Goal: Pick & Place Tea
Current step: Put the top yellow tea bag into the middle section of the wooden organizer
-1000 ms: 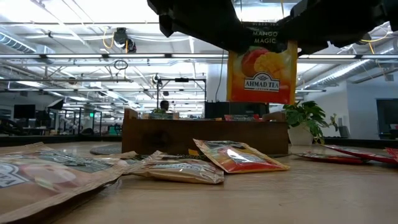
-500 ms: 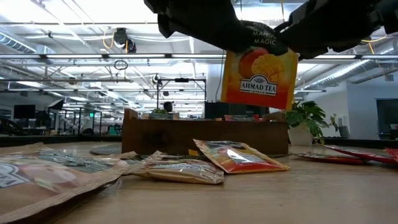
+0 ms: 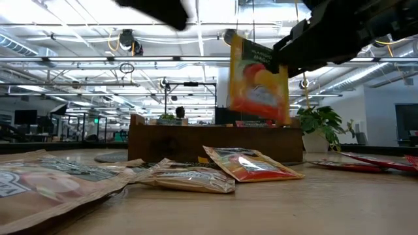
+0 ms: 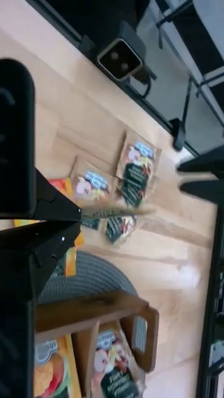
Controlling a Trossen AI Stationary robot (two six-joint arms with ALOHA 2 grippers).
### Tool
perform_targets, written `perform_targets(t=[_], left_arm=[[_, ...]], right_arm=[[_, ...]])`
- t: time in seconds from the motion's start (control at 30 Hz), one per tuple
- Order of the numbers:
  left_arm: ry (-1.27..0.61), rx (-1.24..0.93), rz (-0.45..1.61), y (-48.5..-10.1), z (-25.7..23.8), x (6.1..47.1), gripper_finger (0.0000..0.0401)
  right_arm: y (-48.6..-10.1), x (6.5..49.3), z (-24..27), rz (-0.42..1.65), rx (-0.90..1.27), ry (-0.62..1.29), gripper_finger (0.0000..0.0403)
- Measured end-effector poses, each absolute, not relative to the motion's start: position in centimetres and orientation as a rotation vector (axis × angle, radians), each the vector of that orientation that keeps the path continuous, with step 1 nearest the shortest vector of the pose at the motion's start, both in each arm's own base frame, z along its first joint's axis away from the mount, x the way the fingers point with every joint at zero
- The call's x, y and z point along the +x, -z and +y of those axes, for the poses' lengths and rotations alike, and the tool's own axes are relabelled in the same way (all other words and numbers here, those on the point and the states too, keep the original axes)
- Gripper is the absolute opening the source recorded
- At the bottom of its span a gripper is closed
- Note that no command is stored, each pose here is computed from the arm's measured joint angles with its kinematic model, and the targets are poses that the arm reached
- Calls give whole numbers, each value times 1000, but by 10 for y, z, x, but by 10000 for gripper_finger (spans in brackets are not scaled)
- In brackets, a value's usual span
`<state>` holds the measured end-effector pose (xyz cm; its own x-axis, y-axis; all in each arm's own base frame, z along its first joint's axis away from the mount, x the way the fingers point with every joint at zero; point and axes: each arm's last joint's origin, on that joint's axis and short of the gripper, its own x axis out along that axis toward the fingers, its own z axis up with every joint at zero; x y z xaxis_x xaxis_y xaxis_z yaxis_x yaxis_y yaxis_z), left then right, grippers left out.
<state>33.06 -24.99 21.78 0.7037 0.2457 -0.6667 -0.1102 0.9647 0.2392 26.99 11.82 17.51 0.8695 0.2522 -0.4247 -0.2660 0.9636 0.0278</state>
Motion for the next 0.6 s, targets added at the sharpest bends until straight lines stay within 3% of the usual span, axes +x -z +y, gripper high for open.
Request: perform_targets(t=[0.27,0.6], left_arm=[[-329,288,646,-189,-281,276,9],[-261,298,536,-149,-282,263,4]], right_arm=[[-184,286,94,489,-31,-180,0],[-240,320,60,594,-133,-105,0]])
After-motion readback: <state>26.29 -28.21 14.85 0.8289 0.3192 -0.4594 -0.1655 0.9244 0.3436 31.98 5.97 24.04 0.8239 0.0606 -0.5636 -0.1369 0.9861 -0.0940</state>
